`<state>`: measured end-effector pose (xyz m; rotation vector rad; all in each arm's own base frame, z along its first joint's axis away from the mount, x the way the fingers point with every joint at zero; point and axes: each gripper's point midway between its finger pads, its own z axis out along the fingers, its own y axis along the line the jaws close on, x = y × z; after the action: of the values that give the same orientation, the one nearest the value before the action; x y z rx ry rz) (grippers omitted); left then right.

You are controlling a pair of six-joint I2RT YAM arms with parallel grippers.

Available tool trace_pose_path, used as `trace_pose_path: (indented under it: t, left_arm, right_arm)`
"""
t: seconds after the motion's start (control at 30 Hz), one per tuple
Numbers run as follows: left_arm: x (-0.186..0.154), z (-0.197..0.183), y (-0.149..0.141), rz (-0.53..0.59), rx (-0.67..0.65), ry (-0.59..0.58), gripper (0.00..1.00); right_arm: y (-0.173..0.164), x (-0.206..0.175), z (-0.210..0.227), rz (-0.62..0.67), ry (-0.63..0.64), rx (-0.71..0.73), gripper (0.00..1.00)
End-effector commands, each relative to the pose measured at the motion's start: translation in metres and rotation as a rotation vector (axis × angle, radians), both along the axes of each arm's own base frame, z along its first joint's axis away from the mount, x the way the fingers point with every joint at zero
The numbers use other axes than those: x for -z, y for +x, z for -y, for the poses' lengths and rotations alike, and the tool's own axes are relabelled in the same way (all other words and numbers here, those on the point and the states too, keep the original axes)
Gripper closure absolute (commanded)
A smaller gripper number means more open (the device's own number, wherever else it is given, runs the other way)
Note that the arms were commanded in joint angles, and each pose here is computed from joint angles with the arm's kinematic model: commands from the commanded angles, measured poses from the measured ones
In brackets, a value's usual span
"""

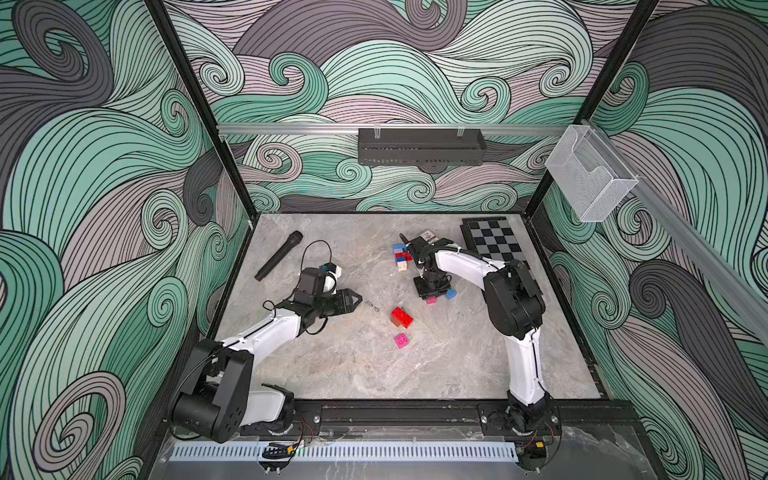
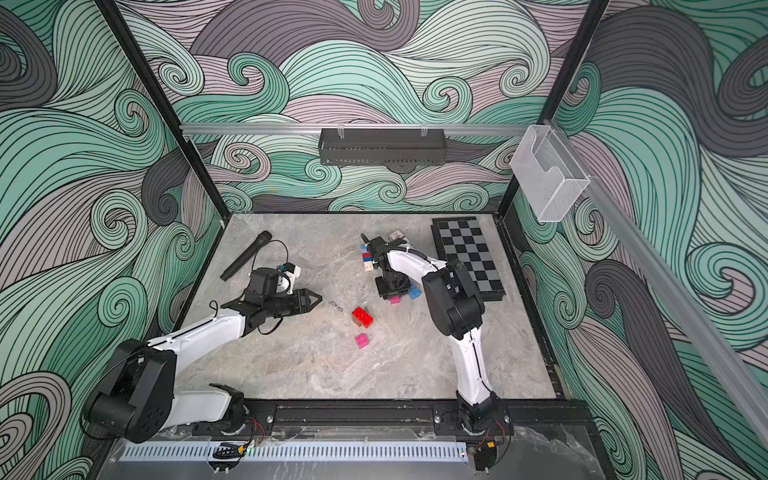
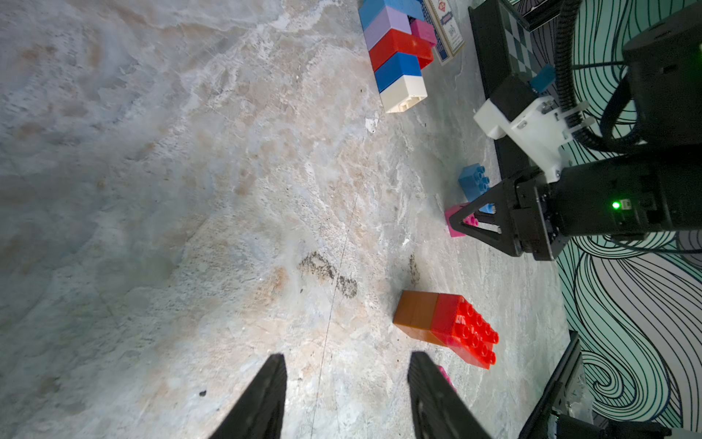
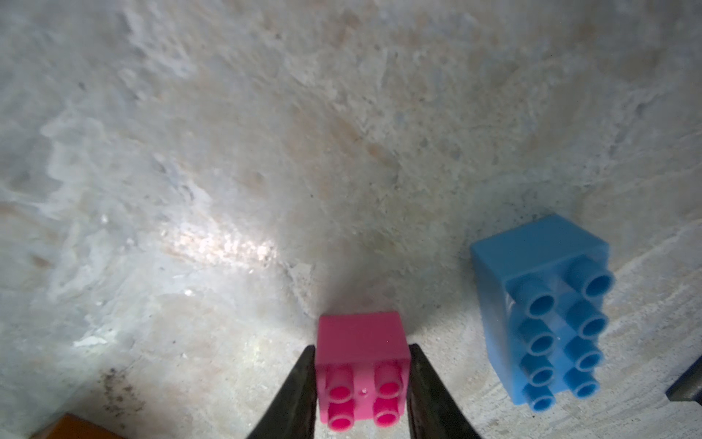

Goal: Assemble the letter p with lego
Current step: Pick up the lego brick from the center of the board.

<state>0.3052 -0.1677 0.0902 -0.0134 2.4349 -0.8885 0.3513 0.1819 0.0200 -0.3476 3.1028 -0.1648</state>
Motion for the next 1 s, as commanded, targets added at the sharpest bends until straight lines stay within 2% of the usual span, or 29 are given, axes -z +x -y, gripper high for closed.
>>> trace_pose_path:
  t: [0.0, 0.17, 0.33, 0.67, 0.97]
  left_arm:
    - [-0.015, 0.002, 0.009, 0.046, 0.011, -0.016, 0.47]
    - [-0.015, 0.002, 0.009, 0.048, 0.011, -0.014, 0.47]
    - [-0.014, 0.001, 0.009, 0.050, 0.008, -0.011, 0.47]
    - [-0.023, -0.002, 0.006, 0.107, 0.013, -0.002, 0.47]
    - [-0.025, -0.003, 0.004, 0.132, 0.018, 0.003, 0.47]
  right_arm:
    - [-0.004, 0.003, -0.002, -0.013, 0.002, 0.015, 0.68]
    - [-0.006, -0.001, -0.003, -0.006, 0.010, -0.007, 0.77]
    - [-0.014, -0.028, -0.014, 0.029, 0.051, -0.138, 0.80]
    - [-0.050, -0.084, -0.049, 0.064, 0.100, -0.444, 0.80]
    - [-0.075, -0.086, -0.089, 0.010, 0.111, -0.639, 0.80]
